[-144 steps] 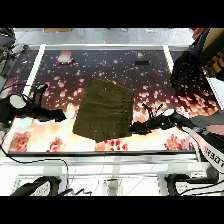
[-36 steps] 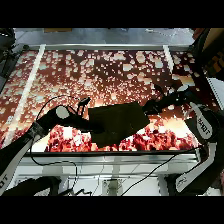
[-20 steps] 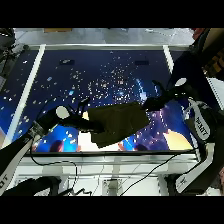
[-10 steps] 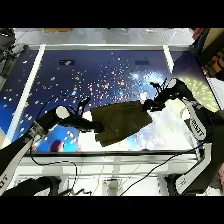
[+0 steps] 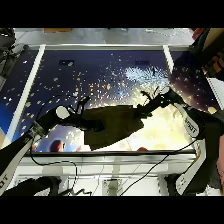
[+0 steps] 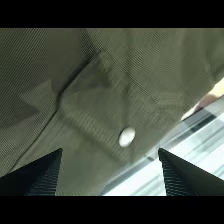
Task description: Fold the clothes and pants, and hang the long-sleeved shirts on hangers.
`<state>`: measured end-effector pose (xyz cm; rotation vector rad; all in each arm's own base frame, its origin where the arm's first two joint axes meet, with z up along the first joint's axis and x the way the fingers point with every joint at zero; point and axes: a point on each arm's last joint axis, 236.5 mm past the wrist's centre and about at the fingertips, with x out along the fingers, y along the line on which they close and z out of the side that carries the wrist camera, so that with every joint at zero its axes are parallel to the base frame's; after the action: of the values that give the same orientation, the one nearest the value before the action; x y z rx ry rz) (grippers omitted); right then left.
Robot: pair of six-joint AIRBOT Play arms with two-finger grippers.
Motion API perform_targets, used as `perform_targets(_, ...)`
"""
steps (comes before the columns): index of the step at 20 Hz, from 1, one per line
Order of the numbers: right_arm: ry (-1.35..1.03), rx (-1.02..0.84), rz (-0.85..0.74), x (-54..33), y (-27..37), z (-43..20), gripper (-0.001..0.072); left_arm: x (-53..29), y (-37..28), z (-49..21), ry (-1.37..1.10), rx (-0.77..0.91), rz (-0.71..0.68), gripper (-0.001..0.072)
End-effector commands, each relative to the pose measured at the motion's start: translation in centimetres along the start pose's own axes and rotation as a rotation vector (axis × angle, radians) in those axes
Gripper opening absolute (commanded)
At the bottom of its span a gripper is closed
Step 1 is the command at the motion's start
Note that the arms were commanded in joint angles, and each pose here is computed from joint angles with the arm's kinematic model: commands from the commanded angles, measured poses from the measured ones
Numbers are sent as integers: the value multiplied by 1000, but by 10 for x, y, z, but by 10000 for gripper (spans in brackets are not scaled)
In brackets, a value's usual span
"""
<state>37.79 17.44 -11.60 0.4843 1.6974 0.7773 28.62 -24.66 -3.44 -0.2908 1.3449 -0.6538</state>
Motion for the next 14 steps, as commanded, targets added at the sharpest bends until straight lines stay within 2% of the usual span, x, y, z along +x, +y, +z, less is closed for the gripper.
perform_targets(1, -46, -118, 138, 4, 49, 15, 108, -1, 7, 12, -50, 26, 29, 694)
perform_targets(2, -59, -139, 145, -3, 57, 19, 57, -3, 9, 18, -72, 60, 34, 694)
perform_targets(5, -117, -215, 151, -43, 84, 29, 57, -25, 2, 46, -142, 153, 34, 694)
perform_targets(8, -292, -246, 82, -120, 104, 39, 57, -76, -17, 92, -290, 279, 59, 694)
perform_targets(11, -502, -189, -120, -222, 88, 25, 57, -144, -34, 125, -450, 408, 148, 694)
perform_targets(14, -762, 4, -400, -333, 45, -18, 57, -193, -46, 129, -559, 473, 207, 693)
